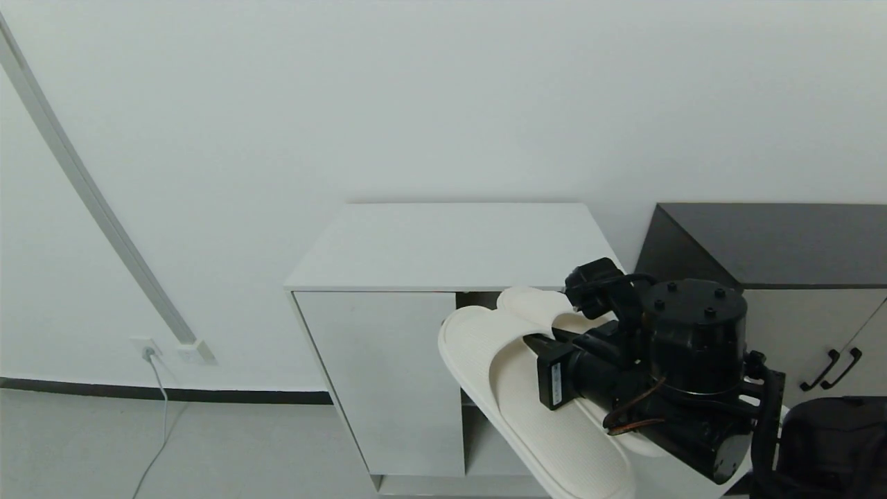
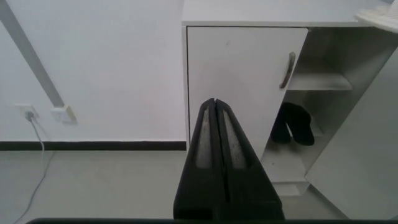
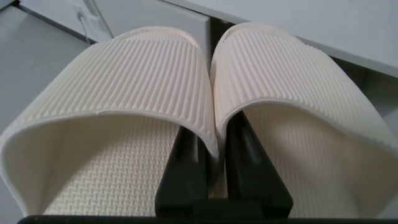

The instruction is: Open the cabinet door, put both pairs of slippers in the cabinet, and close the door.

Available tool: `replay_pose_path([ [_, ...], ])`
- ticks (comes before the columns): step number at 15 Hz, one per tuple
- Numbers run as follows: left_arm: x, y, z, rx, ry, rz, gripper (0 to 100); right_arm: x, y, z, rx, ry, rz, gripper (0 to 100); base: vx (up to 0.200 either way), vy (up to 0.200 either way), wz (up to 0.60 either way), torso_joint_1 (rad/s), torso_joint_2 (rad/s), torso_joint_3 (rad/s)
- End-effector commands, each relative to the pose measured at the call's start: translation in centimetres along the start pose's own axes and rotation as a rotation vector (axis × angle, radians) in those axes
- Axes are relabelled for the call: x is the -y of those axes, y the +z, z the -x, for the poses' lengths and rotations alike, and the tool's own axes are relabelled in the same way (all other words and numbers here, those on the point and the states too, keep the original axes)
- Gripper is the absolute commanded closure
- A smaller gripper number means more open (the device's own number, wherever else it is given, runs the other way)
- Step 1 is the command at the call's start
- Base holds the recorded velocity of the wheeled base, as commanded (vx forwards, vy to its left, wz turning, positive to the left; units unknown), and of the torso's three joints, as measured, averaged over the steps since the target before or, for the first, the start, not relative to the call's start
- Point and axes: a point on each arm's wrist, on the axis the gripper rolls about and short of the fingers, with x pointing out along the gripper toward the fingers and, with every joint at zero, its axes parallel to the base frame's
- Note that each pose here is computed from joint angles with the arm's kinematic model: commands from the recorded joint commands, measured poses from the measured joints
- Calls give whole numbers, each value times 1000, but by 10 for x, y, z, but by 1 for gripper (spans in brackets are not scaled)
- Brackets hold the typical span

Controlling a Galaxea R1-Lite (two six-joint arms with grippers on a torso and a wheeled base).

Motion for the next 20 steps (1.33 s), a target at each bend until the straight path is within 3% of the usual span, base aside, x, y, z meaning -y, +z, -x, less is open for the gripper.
replay_pose_path([
  [1, 0, 0, 0, 0, 2, 1, 100, 1, -3, 0, -9, -3, 2, 100, 0, 0, 0, 0, 0, 0],
  [20, 0, 0, 0, 0, 4, 2, 100, 3, -16, 1, -16, -5, 28, 100, 0, 0, 0, 0, 0, 0],
])
